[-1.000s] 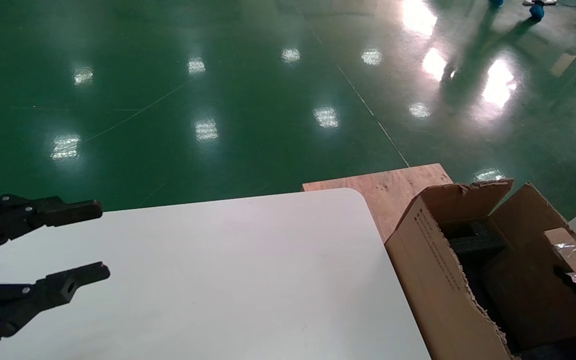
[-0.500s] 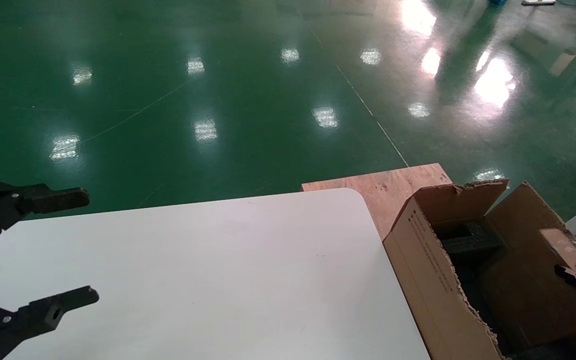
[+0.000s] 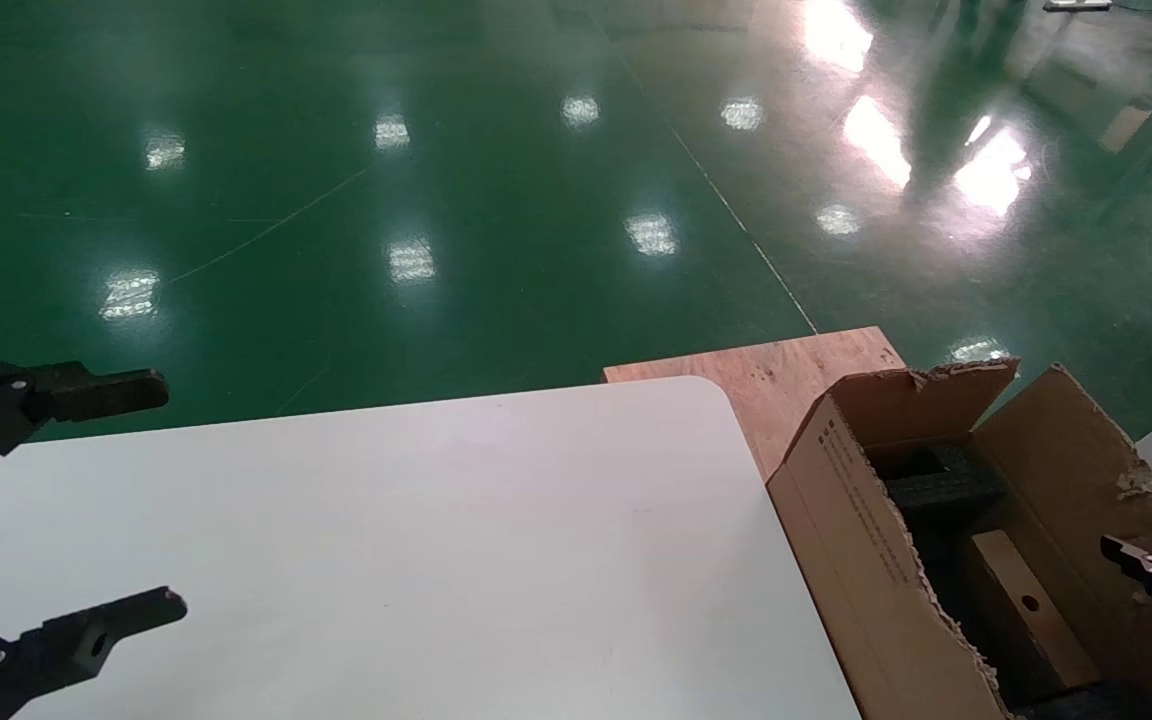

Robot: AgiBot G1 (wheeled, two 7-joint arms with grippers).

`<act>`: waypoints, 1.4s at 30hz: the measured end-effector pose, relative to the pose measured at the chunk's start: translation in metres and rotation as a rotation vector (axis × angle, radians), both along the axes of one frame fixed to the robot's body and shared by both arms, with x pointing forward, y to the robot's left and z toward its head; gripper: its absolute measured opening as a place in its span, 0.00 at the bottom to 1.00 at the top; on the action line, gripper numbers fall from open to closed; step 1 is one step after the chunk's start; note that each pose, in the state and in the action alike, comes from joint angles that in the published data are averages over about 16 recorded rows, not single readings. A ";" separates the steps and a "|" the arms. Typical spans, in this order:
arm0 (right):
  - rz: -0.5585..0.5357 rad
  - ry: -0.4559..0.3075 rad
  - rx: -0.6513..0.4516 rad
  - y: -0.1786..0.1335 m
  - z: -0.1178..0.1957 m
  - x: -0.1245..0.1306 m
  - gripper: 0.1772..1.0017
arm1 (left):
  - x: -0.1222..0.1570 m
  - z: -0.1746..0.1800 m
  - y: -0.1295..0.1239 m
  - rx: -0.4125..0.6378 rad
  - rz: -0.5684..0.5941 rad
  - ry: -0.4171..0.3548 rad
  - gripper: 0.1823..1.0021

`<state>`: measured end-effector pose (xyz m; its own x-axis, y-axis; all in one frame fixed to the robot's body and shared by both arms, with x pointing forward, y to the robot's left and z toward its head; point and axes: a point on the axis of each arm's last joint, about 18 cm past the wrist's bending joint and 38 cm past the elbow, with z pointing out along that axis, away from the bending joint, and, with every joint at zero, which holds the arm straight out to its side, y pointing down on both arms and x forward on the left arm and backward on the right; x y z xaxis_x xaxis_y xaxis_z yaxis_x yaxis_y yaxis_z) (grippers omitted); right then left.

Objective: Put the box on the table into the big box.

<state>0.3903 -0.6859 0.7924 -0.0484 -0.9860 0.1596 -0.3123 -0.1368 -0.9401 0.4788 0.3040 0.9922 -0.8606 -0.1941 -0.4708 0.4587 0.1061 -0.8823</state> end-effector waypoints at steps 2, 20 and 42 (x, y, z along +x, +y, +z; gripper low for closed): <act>0.011 -0.003 -0.014 0.002 0.004 0.002 0.78 | 0.000 0.000 0.000 0.000 0.000 0.000 0.98; 0.298 -0.133 -0.296 0.067 0.090 0.055 0.99 | 0.000 0.000 0.000 0.000 0.000 0.000 1.00; 0.527 -0.272 -0.466 0.153 0.168 0.091 1.00 | 0.000 0.000 0.000 0.000 0.001 0.000 1.00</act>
<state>0.4813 -0.5332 0.9604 0.3142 -0.7230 0.6153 0.1395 -0.6059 -0.7832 0.4789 0.3042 0.9922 -0.8606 -0.1947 -0.4706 0.4585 0.1061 -0.8823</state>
